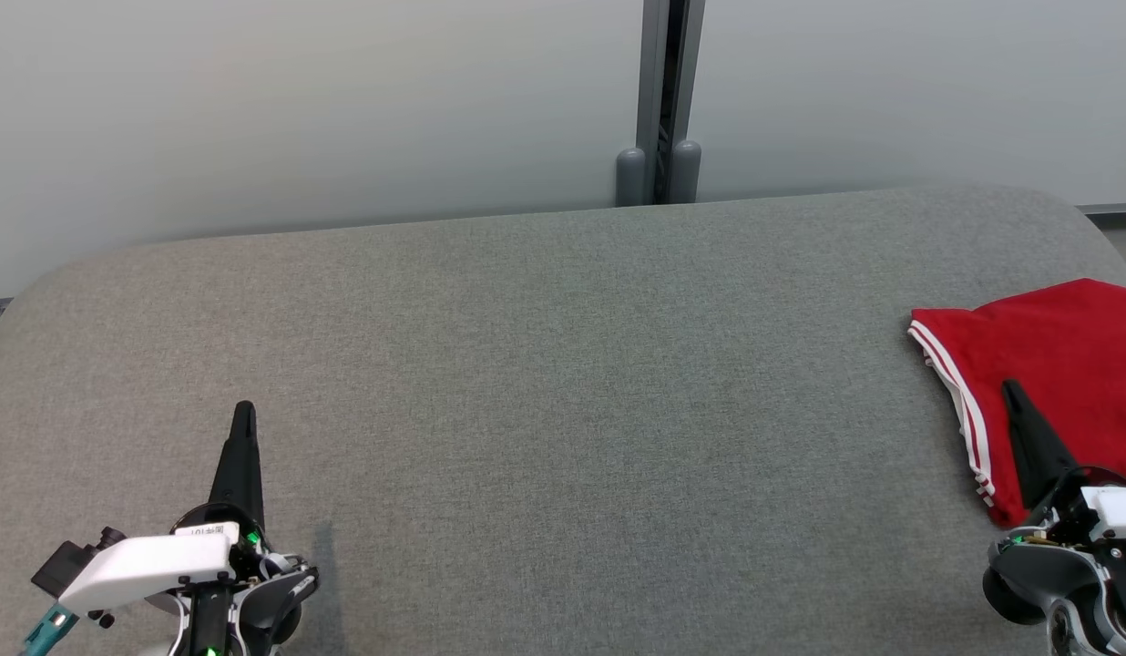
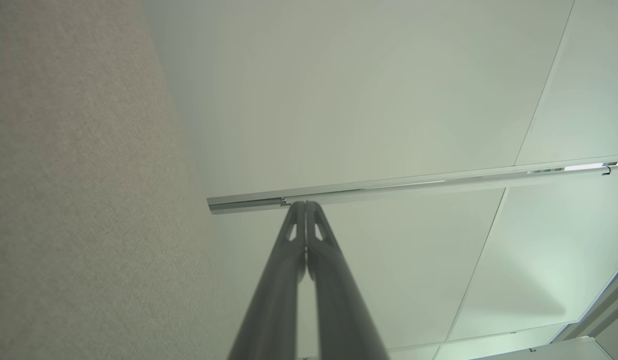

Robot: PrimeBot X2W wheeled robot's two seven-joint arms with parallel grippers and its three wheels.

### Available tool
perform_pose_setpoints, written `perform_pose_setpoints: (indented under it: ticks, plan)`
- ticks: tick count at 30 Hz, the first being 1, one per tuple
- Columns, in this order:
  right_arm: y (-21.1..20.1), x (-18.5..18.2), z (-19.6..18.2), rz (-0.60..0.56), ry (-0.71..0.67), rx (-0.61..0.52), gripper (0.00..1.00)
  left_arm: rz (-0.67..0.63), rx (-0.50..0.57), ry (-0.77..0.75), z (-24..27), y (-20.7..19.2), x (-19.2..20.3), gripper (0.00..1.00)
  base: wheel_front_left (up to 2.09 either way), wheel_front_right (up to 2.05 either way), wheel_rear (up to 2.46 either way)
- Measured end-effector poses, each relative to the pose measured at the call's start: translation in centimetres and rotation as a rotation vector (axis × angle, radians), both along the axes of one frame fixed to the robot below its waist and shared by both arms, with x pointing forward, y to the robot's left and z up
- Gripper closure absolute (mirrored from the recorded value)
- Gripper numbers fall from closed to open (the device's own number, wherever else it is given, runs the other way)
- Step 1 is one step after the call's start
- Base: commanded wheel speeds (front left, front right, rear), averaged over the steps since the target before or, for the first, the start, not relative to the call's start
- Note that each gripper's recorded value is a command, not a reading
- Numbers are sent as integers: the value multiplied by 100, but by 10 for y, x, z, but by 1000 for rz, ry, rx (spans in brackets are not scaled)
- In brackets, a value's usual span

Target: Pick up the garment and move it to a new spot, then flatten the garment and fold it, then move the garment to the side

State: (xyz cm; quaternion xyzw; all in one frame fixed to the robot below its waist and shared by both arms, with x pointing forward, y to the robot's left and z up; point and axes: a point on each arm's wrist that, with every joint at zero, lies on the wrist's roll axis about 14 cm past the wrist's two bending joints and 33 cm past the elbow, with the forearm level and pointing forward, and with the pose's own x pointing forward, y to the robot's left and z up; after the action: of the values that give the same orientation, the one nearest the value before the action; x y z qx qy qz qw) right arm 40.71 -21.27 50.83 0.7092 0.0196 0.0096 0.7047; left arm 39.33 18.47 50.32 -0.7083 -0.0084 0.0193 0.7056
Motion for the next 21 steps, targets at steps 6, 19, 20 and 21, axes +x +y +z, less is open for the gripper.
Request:
perform_pose_setpoints:
  ticks: [6, 19, 20, 21]
  plan:
    - [0, 0, 0, 0, 0, 0, 100, 0, 0, 0, 0, 0, 0, 100, 0, 0, 0]
    - [0, 0, 0, 0, 0, 0, 100, 0, 0, 0, 0, 0, 0, 100, 0, 0, 0]
    - [0, 0, 0, 0, 0, 0, 100, 0, 0, 0, 0, 0, 0, 100, 0, 0, 0]
    - [0, 0, 0, 0, 0, 0, 100, 0, 0, 0, 0, 0, 0, 100, 0, 0, 0]
